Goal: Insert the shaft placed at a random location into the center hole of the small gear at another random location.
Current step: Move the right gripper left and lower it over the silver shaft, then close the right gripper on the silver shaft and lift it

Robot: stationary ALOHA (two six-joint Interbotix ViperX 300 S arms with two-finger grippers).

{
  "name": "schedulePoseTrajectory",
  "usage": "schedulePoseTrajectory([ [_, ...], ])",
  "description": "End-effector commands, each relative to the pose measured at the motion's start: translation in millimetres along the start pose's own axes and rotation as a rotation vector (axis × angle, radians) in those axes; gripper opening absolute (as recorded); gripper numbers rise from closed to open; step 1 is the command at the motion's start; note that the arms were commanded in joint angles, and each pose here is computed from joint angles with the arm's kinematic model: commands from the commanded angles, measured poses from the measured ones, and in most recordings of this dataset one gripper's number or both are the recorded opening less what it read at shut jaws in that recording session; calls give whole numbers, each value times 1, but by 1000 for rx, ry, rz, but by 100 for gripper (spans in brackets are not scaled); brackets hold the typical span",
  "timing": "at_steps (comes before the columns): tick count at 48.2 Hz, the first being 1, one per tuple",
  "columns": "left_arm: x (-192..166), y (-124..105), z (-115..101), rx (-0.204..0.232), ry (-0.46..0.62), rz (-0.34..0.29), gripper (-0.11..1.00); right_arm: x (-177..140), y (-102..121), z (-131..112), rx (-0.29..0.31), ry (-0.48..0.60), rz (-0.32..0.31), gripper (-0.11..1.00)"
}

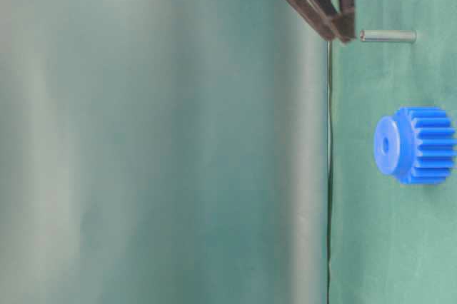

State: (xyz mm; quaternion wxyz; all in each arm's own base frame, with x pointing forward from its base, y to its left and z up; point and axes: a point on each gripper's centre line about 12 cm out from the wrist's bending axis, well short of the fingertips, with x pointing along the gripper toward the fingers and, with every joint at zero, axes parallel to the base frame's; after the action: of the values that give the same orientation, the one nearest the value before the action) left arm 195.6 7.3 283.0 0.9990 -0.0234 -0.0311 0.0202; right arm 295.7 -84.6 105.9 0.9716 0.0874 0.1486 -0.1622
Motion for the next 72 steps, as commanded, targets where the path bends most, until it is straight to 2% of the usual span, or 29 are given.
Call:
schedulePoseTrajectory([
  [1, 1, 1, 3, -1, -14, 5, -1, 8, -3, 3, 12, -16, -16, 67],
  [21, 1, 2, 1, -4, -8, 13, -1, 11, -9, -7, 32, 11, -49, 61],
  [24, 0, 3, 1, -4, -8, 15, -1, 10, -8, -8, 30, 12, -46, 55],
  [30, 1, 3, 1, -5, -7, 16, -1, 10, -8, -7, 31, 12, -45, 31],
  [32, 0, 3, 0, -5, -5, 16, -1, 10, -8, -7, 30, 12, -44, 27],
  [45, 1, 3, 0, -8, -2, 15, -1, 12, -5, -1, 30, -4, -34, 27],
  [52, 1, 3, 1, -10, -2, 16, -1, 8, -2, 20, 36, -29, -27, 27],
  [61, 0, 3, 1, -11, -7, 16, -1, 0, 4, 50, 33, -10, -15, 27],
  [72, 0, 3, 1, -11, -7, 16, -1, -1, 8, 58, 31, 28, -8, 27],
])
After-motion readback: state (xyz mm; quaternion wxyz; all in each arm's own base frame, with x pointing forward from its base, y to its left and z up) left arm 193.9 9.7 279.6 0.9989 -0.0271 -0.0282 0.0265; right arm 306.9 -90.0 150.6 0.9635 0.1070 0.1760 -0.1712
